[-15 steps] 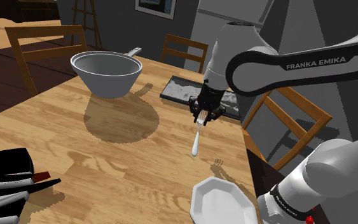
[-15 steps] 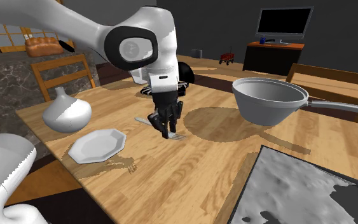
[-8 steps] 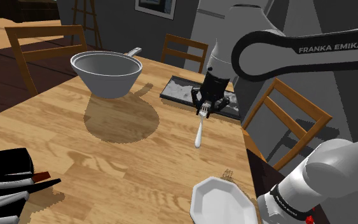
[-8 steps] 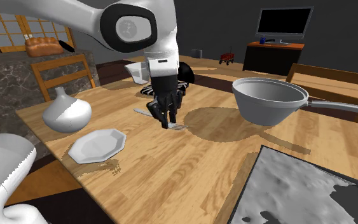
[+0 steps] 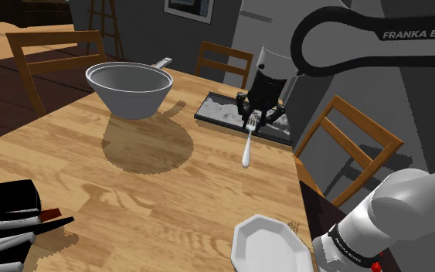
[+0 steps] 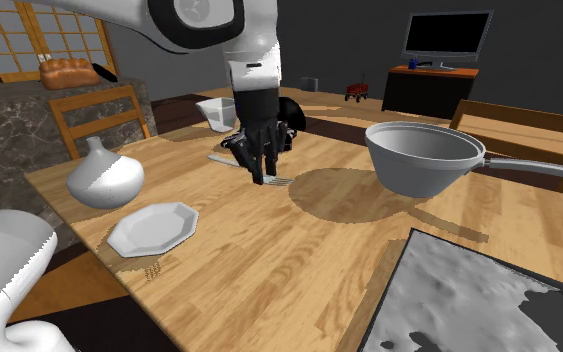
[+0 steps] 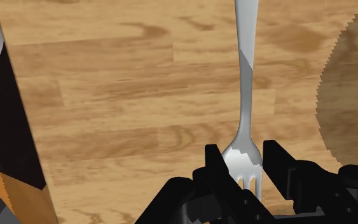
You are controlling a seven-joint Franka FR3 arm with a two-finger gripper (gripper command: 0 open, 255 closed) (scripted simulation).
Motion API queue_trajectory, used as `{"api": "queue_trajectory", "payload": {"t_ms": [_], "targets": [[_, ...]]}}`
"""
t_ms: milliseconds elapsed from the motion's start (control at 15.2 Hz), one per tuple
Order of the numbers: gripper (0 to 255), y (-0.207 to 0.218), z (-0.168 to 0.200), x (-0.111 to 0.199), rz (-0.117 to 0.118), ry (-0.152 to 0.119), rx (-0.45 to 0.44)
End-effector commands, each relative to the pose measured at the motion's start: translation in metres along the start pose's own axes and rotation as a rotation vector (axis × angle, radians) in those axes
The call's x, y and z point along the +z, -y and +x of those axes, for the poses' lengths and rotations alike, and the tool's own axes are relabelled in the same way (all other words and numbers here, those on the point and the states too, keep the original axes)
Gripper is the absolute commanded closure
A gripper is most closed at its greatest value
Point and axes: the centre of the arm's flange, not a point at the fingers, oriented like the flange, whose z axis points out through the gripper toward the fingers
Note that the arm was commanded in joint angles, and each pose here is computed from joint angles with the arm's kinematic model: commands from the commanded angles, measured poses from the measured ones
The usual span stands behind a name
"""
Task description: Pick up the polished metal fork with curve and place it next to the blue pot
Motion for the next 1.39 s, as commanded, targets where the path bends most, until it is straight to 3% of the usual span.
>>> {"api": "queue_trajectory", "payload": {"t_ms": [0,462,1320], "targets": [[255,0.001,0.001,-0.011,0.0,0.0,0.0],[255,0.001,0.003,-0.046,0.0,0.0,0.0],[255,0.143,0.1,-0.037,0.0,0.0,0.0]]}}
